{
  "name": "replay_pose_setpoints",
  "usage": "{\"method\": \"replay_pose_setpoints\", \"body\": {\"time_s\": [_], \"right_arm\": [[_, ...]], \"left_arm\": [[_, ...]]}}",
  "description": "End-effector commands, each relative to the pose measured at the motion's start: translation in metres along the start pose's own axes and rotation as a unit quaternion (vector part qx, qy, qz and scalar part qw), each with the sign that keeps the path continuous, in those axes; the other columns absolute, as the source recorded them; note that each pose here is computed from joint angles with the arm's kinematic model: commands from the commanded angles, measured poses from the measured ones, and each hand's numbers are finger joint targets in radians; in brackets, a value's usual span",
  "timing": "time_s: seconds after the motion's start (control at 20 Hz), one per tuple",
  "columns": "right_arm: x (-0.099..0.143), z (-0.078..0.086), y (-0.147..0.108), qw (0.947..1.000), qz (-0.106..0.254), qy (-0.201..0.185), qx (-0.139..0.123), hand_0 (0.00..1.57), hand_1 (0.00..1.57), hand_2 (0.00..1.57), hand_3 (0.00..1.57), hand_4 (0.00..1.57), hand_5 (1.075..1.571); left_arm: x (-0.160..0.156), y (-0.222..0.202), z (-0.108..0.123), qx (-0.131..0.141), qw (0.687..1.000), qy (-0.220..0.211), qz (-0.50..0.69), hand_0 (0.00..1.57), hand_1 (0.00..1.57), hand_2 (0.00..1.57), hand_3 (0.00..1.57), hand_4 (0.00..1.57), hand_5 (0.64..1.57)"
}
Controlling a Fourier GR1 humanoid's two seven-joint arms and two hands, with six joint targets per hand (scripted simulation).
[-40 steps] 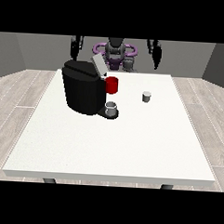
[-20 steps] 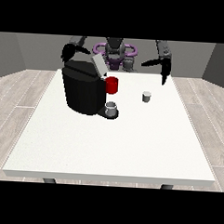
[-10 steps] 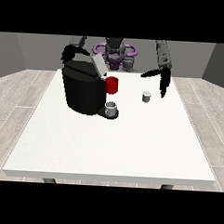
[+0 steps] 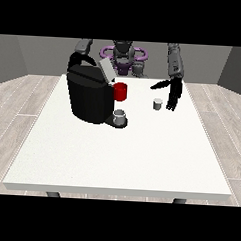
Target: Insert the coffee pod into the coffee machine and close the lid
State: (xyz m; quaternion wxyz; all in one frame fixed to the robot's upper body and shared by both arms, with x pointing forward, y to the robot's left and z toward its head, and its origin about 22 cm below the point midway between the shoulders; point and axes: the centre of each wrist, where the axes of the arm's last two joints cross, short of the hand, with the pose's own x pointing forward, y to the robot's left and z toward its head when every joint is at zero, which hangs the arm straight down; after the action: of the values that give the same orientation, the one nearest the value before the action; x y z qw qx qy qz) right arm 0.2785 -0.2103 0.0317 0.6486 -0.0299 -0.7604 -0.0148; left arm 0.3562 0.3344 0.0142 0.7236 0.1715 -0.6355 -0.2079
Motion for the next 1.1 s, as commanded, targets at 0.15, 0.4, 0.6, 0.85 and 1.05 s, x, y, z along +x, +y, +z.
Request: {"method": "replay_pose_setpoints", "body": {"time_s": [0.15,0.4,0.6,0.85,1.05], "right_arm": [[-0.011,-0.02,-0.015,0.9997,0.014,0.004,-0.018,0.0,0.0,0.0,0.0,0.42,1.571],[-0.005,-0.009,0.016,0.9997,0.018,0.008,-0.014,0.0,0.0,0.0,0.0,0.41,1.571],[0.003,-0.018,-0.004,0.9998,0.019,0.007,-0.001,0.0,0.0,0.0,0.0,0.39,1.571],[-0.017,-0.007,0.0,0.9989,0.024,0.039,-0.008,0.0,0.0,0.0,0.0,0.45,1.571],[-0.002,-0.017,-0.006,0.9998,0.018,0.008,0.005,0.0,0.0,0.0,0.0,0.52,1.571]], "left_arm": [[0.004,-0.005,-0.01,-0.007,0.999,0.021,-0.049,0.81,0.81,0.85,0.5,0.0,1.571],[-0.022,0.01,-0.001,-0.011,0.993,0.026,-0.111,0.58,0.58,0.72,0.47,0.0,1.571],[-0.02,-0.013,-0.007,0.006,0.99,0.02,-0.137,0.55,0.55,0.7,0.45,0.0,1.571],[-0.007,-0.004,-0.016,0.015,0.987,0.004,-0.159,0.72,0.72,0.85,0.62,0.15,1.571],[-0.008,0.001,-0.021,0.058,0.986,-0.007,-0.154,0.84,0.84,0.97,0.74,0.39,1.571]]}}
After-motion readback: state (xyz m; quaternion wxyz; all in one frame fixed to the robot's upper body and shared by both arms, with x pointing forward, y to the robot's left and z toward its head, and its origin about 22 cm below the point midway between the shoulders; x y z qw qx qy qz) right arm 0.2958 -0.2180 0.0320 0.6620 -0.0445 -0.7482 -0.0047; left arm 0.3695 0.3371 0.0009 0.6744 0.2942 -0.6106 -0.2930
